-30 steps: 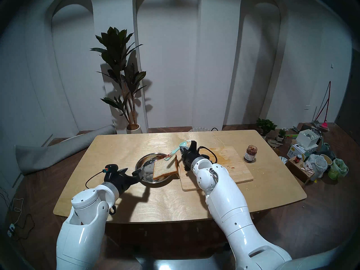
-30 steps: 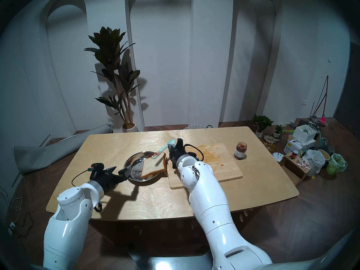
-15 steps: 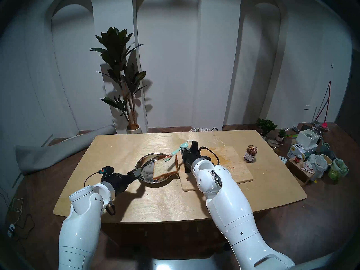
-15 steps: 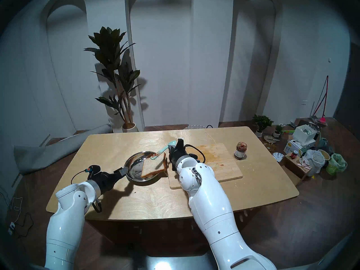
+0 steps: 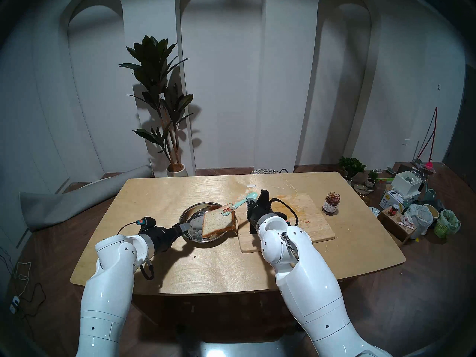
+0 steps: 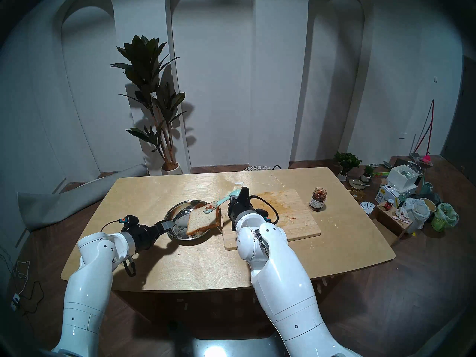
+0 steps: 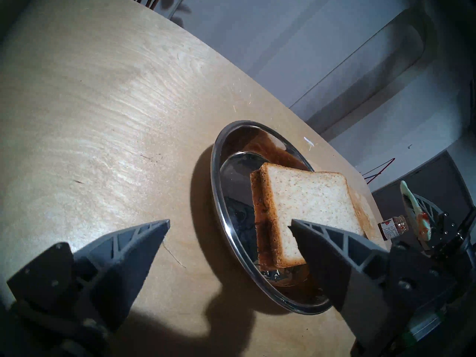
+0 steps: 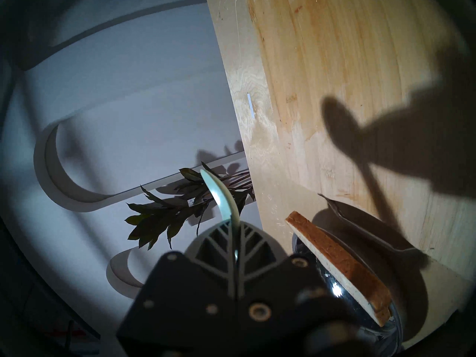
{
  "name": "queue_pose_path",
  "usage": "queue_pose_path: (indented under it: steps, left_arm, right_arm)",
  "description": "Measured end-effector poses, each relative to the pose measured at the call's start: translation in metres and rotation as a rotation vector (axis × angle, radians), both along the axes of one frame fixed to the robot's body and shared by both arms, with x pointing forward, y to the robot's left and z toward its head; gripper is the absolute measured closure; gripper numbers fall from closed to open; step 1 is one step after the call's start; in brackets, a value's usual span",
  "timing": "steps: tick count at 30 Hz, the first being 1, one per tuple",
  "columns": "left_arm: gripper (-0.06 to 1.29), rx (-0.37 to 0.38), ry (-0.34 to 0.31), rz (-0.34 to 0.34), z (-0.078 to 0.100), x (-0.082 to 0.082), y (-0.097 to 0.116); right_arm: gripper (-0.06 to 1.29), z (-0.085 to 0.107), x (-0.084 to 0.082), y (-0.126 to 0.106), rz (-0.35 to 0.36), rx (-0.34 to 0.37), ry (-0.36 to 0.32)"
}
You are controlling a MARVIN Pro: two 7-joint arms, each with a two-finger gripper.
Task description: Spread jam over the slice of bread with the knife
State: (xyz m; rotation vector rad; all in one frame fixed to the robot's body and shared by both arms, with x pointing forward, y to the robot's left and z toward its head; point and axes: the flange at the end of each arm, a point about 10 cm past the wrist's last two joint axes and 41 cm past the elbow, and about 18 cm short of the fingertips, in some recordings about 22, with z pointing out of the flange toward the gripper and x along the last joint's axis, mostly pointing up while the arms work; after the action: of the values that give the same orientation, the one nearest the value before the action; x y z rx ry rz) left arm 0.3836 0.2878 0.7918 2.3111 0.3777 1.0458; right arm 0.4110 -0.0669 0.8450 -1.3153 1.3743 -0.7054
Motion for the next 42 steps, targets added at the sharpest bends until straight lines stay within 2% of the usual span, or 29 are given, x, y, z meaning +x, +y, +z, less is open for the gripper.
queue_pose_path:
  steps: [5,11,18,26,28,32,35,39,42]
  left_arm:
    - [-0.01,0.002,0.021,-0.002,0.005,0.006,-0.001]
    - [-0.01,-0.002,0.046,-0.004,0.005,0.012,-0.006]
    - [-0.01,0.004,0.067,-0.002,0.004,0.016,-0.01]
    - [0.07,0.009,0.082,-0.003,0.004,0.018,-0.012]
    - [0.13,0.009,0.083,-0.004,0.004,0.018,-0.012]
    - [0.33,0.011,0.086,-0.008,0.003,0.018,-0.013]
    - [0.4,0.012,0.086,-0.011,0.003,0.018,-0.014]
    - [0.75,0.018,0.087,-0.009,0.002,0.018,-0.014]
    - [0.85,0.022,0.087,-0.008,0.002,0.019,-0.015]
  right_arm:
    - [1.26,0.003,-0.01,-0.003,-0.022,-0.023,0.001]
    - [1.26,-0.004,-0.015,-0.004,-0.032,-0.055,-0.004]
    - [1.26,-0.018,-0.013,-0.004,-0.039,-0.076,-0.002]
    - [1.26,-0.028,-0.005,0.001,-0.031,-0.086,-0.011]
    - [1.26,-0.028,-0.003,0.001,-0.03,-0.088,-0.016]
    - [1.26,-0.03,0.002,0.004,-0.028,-0.099,-0.034]
    - [1.26,-0.031,0.004,0.006,-0.024,-0.117,-0.06]
    - [1.26,-0.032,0.005,0.013,-0.005,-0.164,-0.124]
    - [1.26,-0.035,0.004,0.018,0.012,-0.213,-0.18]
